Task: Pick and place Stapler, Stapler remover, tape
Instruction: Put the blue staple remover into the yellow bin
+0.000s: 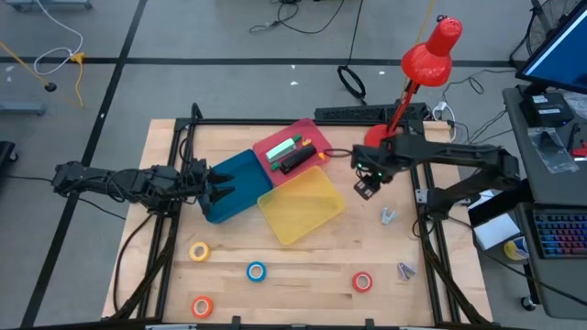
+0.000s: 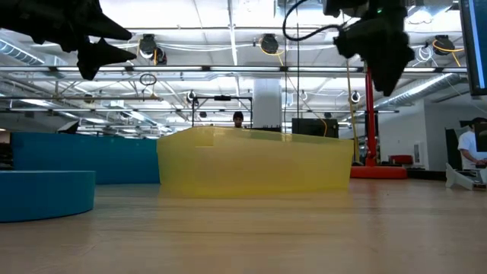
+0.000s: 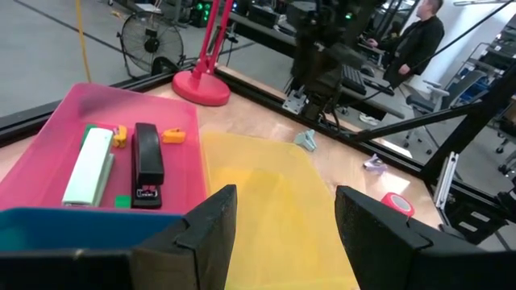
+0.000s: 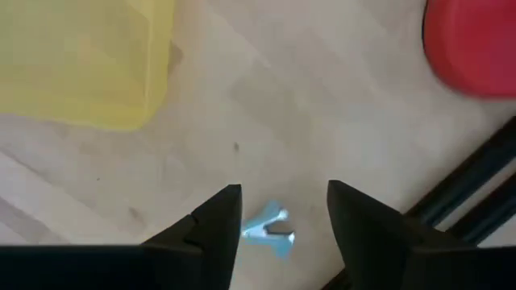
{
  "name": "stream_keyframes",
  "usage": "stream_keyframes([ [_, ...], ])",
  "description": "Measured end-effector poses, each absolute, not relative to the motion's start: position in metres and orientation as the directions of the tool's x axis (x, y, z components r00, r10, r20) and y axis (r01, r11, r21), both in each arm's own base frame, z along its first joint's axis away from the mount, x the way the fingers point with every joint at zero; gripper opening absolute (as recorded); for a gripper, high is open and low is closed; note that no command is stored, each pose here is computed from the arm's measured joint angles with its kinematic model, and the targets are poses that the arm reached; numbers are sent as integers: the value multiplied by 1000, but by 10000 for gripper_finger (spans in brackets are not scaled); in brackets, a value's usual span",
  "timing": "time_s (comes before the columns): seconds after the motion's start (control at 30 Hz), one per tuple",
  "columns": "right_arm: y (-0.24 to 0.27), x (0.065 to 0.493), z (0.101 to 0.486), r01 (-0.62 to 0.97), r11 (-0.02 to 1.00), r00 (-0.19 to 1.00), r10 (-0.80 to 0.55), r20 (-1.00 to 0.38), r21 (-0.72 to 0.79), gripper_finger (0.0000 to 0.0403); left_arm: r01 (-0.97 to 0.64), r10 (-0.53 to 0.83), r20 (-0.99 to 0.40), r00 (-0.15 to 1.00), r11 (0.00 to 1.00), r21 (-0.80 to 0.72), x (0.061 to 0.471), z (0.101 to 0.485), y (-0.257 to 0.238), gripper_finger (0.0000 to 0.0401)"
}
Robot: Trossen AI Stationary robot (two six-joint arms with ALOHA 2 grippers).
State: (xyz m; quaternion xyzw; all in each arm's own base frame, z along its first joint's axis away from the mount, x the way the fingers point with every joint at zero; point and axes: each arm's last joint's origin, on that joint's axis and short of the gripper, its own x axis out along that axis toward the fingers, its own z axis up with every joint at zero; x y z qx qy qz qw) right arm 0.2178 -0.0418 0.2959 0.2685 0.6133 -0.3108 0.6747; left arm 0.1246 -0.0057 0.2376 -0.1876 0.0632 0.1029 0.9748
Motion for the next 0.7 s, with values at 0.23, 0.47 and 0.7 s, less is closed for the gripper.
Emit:
stream_keyframes([
  [0.23,-15,191,276,826,564,-3,-30,-1000,-20,226,-225,177,-166,970,911,-345,124,237,-6,209],
  [0.47,7,163,239,874,486,-39,82,-996,6,252,-224,177,-167,970,915,-335,125,237,-6,209],
  [0.7,10,149,206,905,413,68,87,-994,98,256,-224,177,-167,970,915,-335,124,237,-6,209],
])
